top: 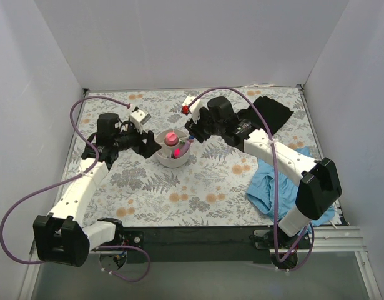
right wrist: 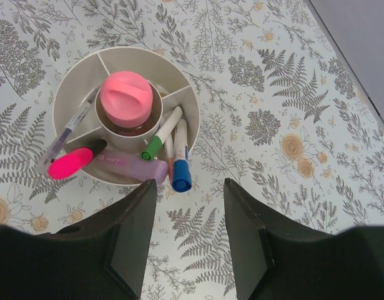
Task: Sort the stationery into containers
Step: Place the pen in the storage box, then reset both arms
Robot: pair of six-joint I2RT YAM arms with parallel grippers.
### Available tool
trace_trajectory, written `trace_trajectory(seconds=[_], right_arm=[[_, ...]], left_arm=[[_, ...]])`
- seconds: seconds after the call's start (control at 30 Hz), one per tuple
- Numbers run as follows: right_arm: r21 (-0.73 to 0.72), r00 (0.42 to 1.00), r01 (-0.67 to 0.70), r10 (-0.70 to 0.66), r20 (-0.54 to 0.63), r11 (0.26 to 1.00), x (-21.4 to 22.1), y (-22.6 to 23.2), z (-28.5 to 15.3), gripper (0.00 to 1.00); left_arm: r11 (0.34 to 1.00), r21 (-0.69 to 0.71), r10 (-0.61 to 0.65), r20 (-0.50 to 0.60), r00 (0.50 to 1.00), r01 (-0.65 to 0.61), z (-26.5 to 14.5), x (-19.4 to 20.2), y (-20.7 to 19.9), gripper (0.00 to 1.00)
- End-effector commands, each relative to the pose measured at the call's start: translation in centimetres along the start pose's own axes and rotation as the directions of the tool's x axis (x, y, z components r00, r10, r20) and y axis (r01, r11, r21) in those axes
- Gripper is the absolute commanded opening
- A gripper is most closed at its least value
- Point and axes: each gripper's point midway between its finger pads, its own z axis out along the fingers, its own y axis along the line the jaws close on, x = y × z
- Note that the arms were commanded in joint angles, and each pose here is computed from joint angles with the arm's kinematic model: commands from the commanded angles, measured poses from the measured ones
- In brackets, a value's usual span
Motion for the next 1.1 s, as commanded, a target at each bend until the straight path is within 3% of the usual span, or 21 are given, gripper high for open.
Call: trace_trajectory(seconds=[0.0, 0.1, 0.13, 0.23, 0.27, 0.33, 0.37, 0.47, 0.5, 0.53, 0.6, 0.63, 0.67, 0.7, 0.73, 0.77, 0.93, 1.07], right_arm=[[0.05, 0.998, 0.017, -0.02, 0.052, 0.999, -2.5, -1.3, -0.5, 0.56], [0.043, 0.997, 0.005, -0.008, 0.076, 0.999, -3.3, -1.3, -1.4, 0.56], [-0.049, 0.997, 0.014, -0.01, 0.079, 0.999, -3.2, 0.5, -1.6, 0.55], [-0.268, 0.997, 0.037, -0.018, 0.072, 0.963, -2.3, 4.7, -2.4, 0.33], [-0.285, 0.999, 0.02, -0.006, 0.051, 0.958, -1.6, 5.2, -2.3, 0.19], [-0.293, 1.0, -0.012, 0.012, -0.005, 0.956, 0.8, 5.9, -1.7, 0.05], [-0.284, 1.0, -0.007, 0.003, -0.016, 0.959, 1.5, 5.8, -1.6, 0.01], [-0.222, 0.998, 0.008, -0.021, -0.057, 0.975, 3.5, 4.8, -1.2, 0.01], [-0.205, 0.998, 0.006, -0.019, -0.065, 0.979, 3.8, 4.3, -1.1, 0.01], [-0.16, 0.996, -0.019, 0.005, -0.086, 0.987, 4.3, 3.4, -1.1, 0.01], [-0.06, 0.991, -0.09, 0.083, -0.103, 0.994, 5.3, 1.3, -0.8, 0.23], [0.032, 0.972, -0.212, 0.215, -0.096, 0.977, 5.6, -0.2, -0.8, 0.38], [0.106, 0.947, -0.302, 0.311, -0.083, 0.947, 6.6, -3.0, -1.3, 0.62], [0.142, 0.914, -0.39, 0.402, -0.063, 0.91, 7.2, -4.3, -1.6, 0.73], [0.2, 0.891, -0.439, 0.453, -0.025, 0.876, 7.4, -6.3, -2.1, 0.91], [0.268, 0.865, -0.483, 0.501, 0.0, 0.834, 8.1, -8.4, -2.9, 0.98], [0.527, 0.846, -0.491, 0.525, 0.098, 0.693, 9.0, -17.0, -6.2, 0.98], [0.577, 0.849, -0.482, 0.515, 0.12, 0.659, 9.1, -20.2, -8.1, 0.98]], left_arm=[[0.999, -0.051, -0.01, 0.104, 0.995, 0.015, -0.6, -4.0, 0.6, 0.69], [0.99, -0.123, -0.055, 0.115, 0.992, 0.069, -0.6, -4.2, 1.9, 0.7], [0.976, -0.197, -0.071, 0.114, 0.991, 0.092, -0.9, -3.8, 3.2, 0.7], [0.953, -0.266, -0.113, 0.128, 0.985, 0.144, -1.5, -3.0, 4.7, 0.69], [0.954, -0.256, -0.13, 0.124, 0.984, 0.158, -1.5, -2.6, 4.6, 0.67], [0.959, -0.218, -0.167, 0.09, 0.982, 0.183, -1.1, -1.2, 4.1, 0.61], [0.962, -0.171, -0.208, 0.048, 0.977, 0.213, -0.6, 0.2, 3.2, 0.55], [0.956, -0.134, -0.256, 0.046, 0.966, 0.26, -0.5, 1.2, 2.1, 0.2], [0.948, -0.158, -0.272, 0.053, 0.961, 0.277, -0.7, 1.5, 2.3, 0.0], [0.938, -0.184, -0.29, 0.058, 0.955, 0.295, -0.8, 1.8, 2.6, 0.0], [0.92, -0.214, -0.324, 0.056, 0.945, 0.328, -1.0, 3.1, 3.0, 0.0], [0.912, -0.231, -0.335, 0.054, 0.941, 0.338, -1.0, 3.6, 3.3, 0.0], [0.902, -0.257, -0.342, 0.065, 0.937, 0.347, -1.2, 3.8, 3.8, 0.09], [0.862, -0.325, -0.383, 0.085, 0.92, 0.389, -1.6, 4.6, 5.0, 0.31], [0.832, -0.375, -0.402, 0.102, 0.91, 0.409, -1.9, 5.0, 5.9, 0.67], [0.807, -0.413, -0.408, 0.124, 0.904, 0.421, -2.3, 5.0, 6.7, 0.75], [0.671, -0.59, -0.413, 0.205, 0.887, 0.449, -4.7, 6.0, 12.1, 0.78], [0.69, -0.606, -0.329, 0.225, 0.917, 0.396, -4.8, 4.5, 13.7, 0.78]])
